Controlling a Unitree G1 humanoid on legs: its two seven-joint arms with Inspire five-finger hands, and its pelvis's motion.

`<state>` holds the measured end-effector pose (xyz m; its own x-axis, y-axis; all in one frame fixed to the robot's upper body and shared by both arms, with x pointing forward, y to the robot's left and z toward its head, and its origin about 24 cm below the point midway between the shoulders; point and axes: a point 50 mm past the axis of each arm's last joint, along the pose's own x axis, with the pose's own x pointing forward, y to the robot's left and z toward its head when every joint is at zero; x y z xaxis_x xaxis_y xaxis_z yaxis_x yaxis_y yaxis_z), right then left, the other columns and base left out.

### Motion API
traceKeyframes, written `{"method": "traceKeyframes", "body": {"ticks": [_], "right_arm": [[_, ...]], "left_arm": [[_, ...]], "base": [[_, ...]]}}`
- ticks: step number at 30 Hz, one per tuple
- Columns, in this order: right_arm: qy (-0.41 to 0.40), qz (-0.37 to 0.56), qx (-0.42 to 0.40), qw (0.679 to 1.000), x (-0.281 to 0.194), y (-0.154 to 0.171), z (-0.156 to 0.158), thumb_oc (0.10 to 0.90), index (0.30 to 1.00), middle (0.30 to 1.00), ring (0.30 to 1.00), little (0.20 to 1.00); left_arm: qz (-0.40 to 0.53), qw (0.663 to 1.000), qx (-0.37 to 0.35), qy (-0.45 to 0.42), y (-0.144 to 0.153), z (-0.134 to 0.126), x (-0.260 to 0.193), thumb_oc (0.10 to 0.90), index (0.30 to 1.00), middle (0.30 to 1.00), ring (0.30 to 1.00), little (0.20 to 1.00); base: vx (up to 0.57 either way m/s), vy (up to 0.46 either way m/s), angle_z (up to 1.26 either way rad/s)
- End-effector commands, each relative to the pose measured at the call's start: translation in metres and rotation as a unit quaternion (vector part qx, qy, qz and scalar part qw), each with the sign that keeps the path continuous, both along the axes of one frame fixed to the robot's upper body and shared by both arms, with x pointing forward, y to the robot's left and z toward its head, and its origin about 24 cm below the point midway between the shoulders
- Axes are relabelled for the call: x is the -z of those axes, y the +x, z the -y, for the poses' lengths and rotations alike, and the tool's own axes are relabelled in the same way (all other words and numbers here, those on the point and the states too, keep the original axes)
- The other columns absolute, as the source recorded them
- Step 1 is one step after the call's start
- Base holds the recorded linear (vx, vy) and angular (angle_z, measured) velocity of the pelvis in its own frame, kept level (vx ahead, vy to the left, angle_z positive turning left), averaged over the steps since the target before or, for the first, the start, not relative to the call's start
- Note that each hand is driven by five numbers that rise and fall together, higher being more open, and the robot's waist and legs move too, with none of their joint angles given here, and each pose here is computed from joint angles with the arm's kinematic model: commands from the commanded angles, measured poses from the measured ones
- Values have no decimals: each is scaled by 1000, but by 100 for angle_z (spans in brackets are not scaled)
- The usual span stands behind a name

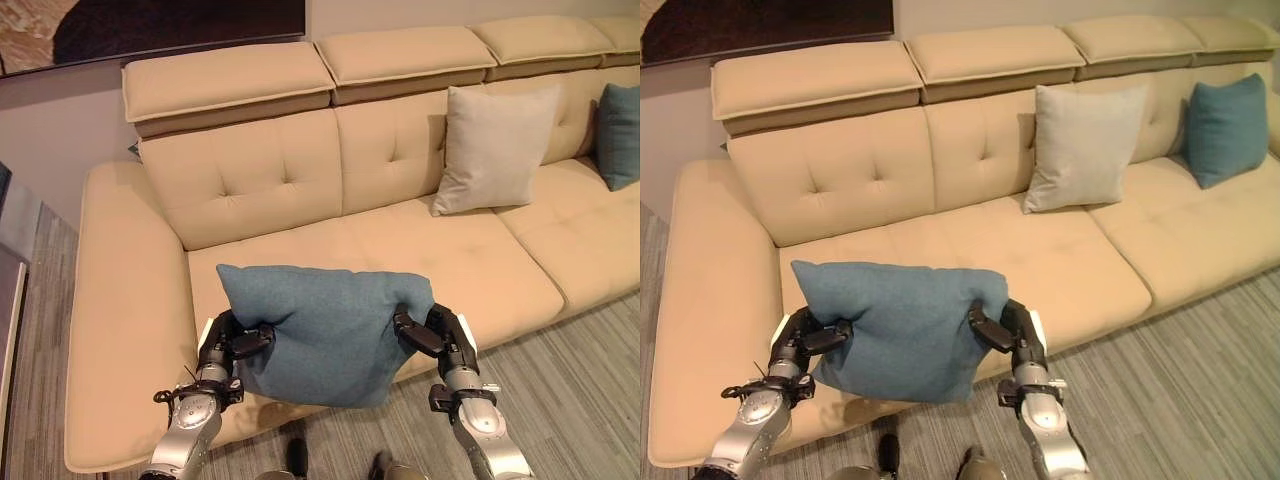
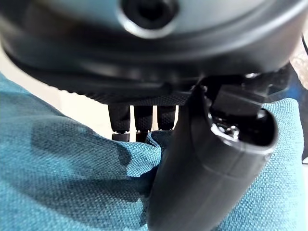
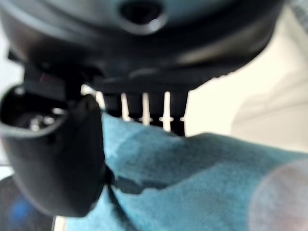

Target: Pick up all the scattered cushions and arrange them neatly on the sofa.

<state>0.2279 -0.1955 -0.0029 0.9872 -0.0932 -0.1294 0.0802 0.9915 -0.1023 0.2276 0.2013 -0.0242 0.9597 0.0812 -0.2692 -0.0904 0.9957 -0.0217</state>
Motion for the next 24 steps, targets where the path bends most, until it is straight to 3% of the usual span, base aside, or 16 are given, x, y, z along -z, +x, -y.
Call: {"method": "traceKeyframes", "body": {"ticks": [1, 12, 24], "right_arm": [[6, 158, -36, 987, -59, 27, -11, 400, 300, 300, 300, 300], [8, 151, -13, 988, -58, 20, 9, 400, 300, 300, 300, 300], [16, 130, -17, 991, -48, 19, 2, 400, 300, 300, 300, 300]], "left_arm": [[181, 978, 84, -58, 30, 45, -62, 400, 300, 300, 300, 300], [180, 974, 96, -101, 31, 60, -62, 400, 300, 300, 300, 300], [164, 980, 87, -72, 27, 49, -58, 400, 300, 300, 300, 300]], "base": [[79, -134, 65], [57, -182, 65], [172, 43, 0]]}}
